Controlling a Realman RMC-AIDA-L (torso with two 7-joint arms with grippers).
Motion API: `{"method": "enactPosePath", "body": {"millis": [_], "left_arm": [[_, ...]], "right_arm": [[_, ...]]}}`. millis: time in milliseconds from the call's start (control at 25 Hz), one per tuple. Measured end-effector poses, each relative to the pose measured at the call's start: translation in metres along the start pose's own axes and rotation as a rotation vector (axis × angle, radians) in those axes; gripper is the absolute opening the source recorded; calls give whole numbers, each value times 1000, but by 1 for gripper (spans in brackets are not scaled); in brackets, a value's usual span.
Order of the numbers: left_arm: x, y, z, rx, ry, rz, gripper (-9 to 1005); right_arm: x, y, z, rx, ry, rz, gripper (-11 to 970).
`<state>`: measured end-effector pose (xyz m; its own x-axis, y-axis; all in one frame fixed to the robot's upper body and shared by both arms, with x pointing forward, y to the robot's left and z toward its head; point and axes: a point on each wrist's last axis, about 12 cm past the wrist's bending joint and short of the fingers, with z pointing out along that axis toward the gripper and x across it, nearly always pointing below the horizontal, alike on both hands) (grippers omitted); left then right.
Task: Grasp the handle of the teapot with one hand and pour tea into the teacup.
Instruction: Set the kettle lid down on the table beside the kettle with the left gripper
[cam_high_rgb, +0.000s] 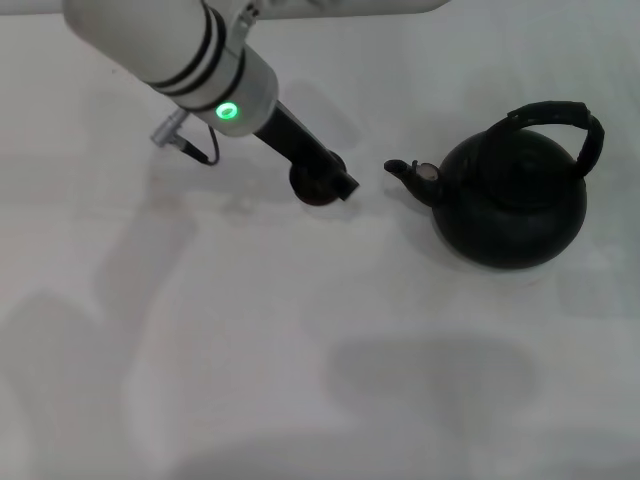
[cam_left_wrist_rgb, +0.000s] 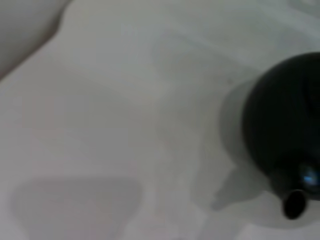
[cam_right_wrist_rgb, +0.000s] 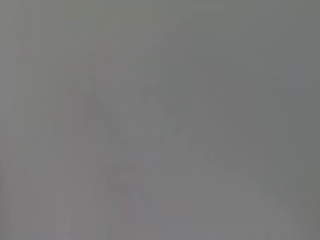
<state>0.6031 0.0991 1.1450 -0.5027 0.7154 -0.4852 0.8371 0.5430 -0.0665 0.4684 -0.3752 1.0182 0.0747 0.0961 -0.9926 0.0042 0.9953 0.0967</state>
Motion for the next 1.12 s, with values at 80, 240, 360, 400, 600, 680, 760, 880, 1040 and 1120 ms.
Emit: {"method": "enactPosePath", "body": {"millis": [80, 240, 360, 400, 600, 680, 760, 880, 1040, 1120], "left_arm": [[0, -6, 3, 18, 7, 12, 679], [4, -11, 11, 37, 42, 23, 678], [4, -15, 14, 50, 48, 33, 677], [3, -18, 16, 55, 45, 43, 677], [2, -21, 20, 53, 39, 63, 678], [3, -22, 22, 56, 50, 65, 679], [4, -22, 23, 56, 53, 63, 679], [7, -20, 25, 52, 53, 52, 679], [10, -18, 29, 43, 46, 43, 678], [10, -17, 29, 37, 41, 43, 678]], "right_arm": [[0, 0, 0, 0, 0, 0, 867], [0, 0, 0, -2, 0, 0, 867], [0, 1, 0, -4, 0, 0, 866], [0, 1, 0, -4, -1, 0, 866], [0, 1, 1, -8, 0, 1, 866], [0, 2, 1, -9, 2, 2, 866], [1, 2, 0, -7, 7, 3, 866], [2, 1, 0, -5, 11, 5, 866], [2, 1, 0, -4, 11, 6, 867], [2, 1, 0, -4, 11, 6, 867]]}}
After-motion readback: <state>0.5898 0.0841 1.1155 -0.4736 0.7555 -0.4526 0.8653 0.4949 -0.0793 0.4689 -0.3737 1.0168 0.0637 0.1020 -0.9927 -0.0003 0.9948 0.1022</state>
